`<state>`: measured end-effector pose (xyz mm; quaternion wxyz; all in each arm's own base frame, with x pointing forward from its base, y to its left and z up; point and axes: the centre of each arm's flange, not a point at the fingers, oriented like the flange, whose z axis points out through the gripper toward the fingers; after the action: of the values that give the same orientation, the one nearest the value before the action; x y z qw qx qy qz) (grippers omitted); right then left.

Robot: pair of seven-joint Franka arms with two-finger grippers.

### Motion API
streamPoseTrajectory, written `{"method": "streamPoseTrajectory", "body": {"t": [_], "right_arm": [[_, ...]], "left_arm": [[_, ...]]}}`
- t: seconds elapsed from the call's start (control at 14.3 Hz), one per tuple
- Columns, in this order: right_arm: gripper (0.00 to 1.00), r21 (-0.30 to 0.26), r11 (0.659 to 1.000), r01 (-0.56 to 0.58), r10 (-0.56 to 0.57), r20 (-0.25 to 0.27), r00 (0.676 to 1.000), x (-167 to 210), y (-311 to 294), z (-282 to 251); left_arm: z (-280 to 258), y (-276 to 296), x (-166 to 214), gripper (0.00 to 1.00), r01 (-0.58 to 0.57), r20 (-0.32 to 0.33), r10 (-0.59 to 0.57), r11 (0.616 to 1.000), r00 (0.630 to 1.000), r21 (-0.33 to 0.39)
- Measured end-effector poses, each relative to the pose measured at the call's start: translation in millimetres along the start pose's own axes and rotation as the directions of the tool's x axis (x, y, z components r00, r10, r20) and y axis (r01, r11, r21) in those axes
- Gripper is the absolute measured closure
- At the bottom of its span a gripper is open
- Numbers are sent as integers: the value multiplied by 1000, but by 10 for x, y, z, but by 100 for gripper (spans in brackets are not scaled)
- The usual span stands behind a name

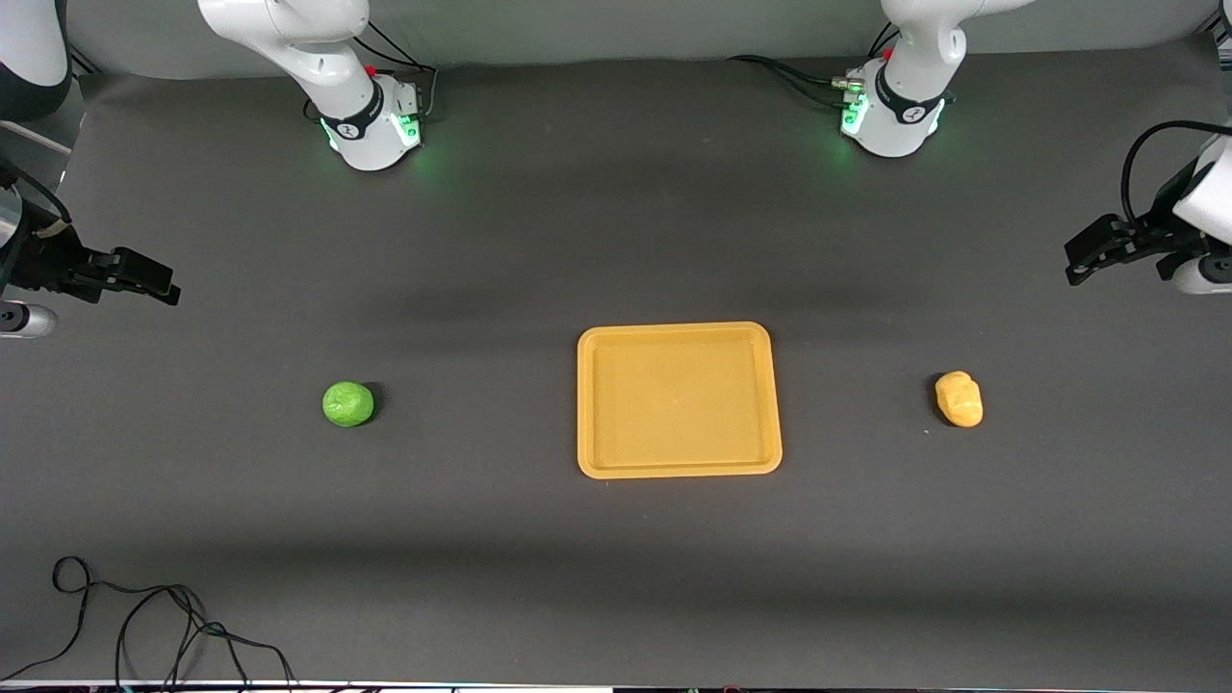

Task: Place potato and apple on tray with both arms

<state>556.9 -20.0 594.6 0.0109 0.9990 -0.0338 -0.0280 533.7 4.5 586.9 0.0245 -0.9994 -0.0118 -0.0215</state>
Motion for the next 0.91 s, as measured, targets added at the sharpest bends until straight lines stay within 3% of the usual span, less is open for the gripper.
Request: {"method": "streamPoseTrajectory", "body": {"t": [0.42, 0.77, 0.91], "right_arm": [[0, 1, 1000, 1, -1, -2, 1000, 1, -5, -9], [0, 1, 1000, 1, -1, -1, 1000, 3, -5, -5], [0, 1, 1000, 1, -1, -1, 1000, 3, -6, -6]], "left_arm": [[619, 49, 282, 0, -14, 71, 16, 1000, 997, -21], [1621, 90, 582, 0, -19, 173, 29, 998, 985, -55], [2020, 112, 716, 0, -26, 163, 36, 998, 986, -60]]}}
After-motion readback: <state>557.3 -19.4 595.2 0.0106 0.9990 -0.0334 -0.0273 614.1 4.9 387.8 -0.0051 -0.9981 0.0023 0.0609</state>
